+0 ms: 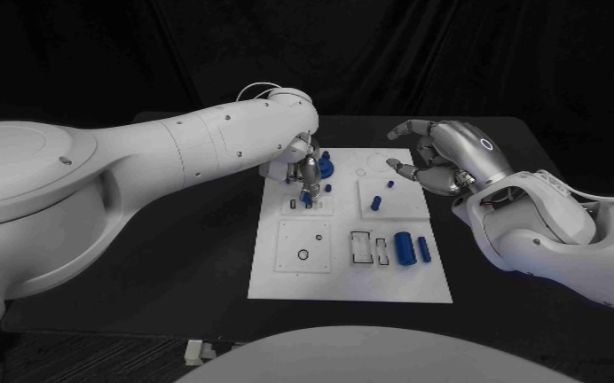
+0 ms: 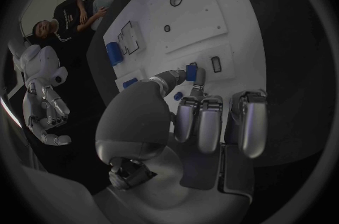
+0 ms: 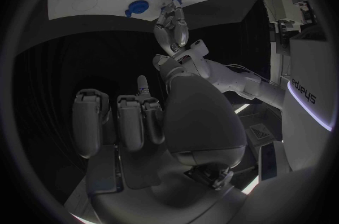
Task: Assemble the parts on the task board
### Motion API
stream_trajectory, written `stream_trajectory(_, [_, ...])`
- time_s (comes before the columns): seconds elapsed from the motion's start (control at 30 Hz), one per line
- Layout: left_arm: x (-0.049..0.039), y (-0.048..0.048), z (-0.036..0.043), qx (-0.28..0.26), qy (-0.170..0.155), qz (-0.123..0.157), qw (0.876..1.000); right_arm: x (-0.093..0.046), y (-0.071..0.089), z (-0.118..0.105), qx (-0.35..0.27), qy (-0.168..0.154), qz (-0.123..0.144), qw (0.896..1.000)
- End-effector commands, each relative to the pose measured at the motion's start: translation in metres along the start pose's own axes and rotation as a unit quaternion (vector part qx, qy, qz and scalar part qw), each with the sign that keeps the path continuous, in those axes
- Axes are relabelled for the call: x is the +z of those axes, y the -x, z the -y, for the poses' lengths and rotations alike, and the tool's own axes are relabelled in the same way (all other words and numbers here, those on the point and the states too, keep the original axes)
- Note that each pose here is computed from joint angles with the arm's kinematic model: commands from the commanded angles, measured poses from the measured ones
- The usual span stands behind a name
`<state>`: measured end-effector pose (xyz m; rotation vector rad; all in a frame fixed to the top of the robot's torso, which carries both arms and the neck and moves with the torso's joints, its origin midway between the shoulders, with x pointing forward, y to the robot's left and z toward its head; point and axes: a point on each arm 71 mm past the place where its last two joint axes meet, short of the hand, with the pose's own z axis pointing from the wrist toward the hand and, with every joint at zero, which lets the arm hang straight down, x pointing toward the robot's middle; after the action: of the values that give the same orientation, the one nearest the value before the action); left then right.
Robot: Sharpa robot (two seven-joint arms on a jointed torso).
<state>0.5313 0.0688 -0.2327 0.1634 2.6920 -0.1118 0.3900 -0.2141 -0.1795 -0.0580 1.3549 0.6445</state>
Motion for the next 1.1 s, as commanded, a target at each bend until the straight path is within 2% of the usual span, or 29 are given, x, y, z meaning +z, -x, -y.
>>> stream_trajectory(0.03, [0.0005,-0.0007,-0.0007,-0.028,0.008,0.006,1.0,0.0,0.0,0.0,0.0,0.0,-0.002,1.0])
stream_trajectory(0.6, [0.0021,-0.0011,-0.0101,-0.037,0.024,0.008,0.999,0.0,-0.002,0.001,0.0,0.0,-0.011,1.0])
stream_trajectory(1.1, [0.0061,-0.008,-0.0155,-0.032,0.027,-0.007,0.999,0.0,-0.005,0.001,-0.001,-0.001,-0.018,1.0])
